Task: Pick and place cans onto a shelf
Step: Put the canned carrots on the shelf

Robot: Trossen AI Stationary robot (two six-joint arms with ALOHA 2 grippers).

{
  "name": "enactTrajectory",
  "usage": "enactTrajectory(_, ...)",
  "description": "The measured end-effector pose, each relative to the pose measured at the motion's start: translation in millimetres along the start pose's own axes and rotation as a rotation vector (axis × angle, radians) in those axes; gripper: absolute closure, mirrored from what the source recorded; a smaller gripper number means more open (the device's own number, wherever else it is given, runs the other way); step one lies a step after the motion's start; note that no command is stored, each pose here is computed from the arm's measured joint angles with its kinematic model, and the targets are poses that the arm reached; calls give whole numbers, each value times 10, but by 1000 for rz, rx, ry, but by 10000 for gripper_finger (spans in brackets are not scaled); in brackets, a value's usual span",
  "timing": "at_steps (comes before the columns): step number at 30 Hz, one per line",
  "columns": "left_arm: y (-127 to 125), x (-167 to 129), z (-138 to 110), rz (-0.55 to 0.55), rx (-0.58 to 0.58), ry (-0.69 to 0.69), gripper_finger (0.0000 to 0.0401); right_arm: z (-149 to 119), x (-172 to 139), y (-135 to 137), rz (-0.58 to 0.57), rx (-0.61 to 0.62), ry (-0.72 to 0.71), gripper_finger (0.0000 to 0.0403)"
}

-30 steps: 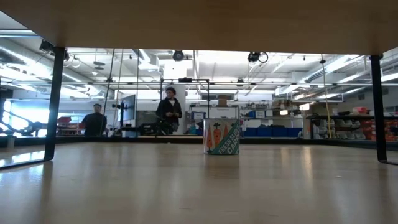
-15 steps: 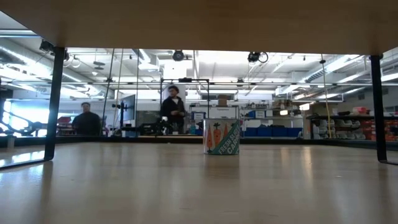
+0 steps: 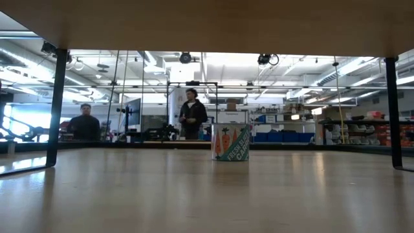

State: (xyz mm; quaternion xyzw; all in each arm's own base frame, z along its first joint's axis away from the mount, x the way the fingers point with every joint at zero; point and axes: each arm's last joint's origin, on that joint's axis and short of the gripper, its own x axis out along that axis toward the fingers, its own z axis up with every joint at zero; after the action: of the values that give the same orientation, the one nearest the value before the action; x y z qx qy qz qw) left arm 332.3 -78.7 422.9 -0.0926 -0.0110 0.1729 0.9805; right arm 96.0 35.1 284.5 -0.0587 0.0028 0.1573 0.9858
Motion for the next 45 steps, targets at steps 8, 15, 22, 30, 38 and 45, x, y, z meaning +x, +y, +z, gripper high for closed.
enactTrajectory(8, 109, 67, -8, 42, -63, 16, 26, 28, -258, 36, 155, -26, -195, 252)
enactTrajectory(15, 141, 85, -22, 56, -55, 31, 26, 82, -433, 23, 144, -13, -353, 263)
enactTrajectory(22, 130, 78, -30, 52, -52, 36, 26, -213, -306, 50, 103, 33, -390, 265)
enactTrajectory(30, 158, 88, -46, 62, -39, 54, 26, -343, -283, 42, 40, 148, -363, 264)
enactTrajectory(38, 323, 102, -66, 124, 41, 124, 28, -418, -245, 47, 32, 190, -276, 265)
enactTrajectory(45, 554, -118, -136, 302, 76, 301, 54, -452, -236, 52, 43, 252, -237, 265)
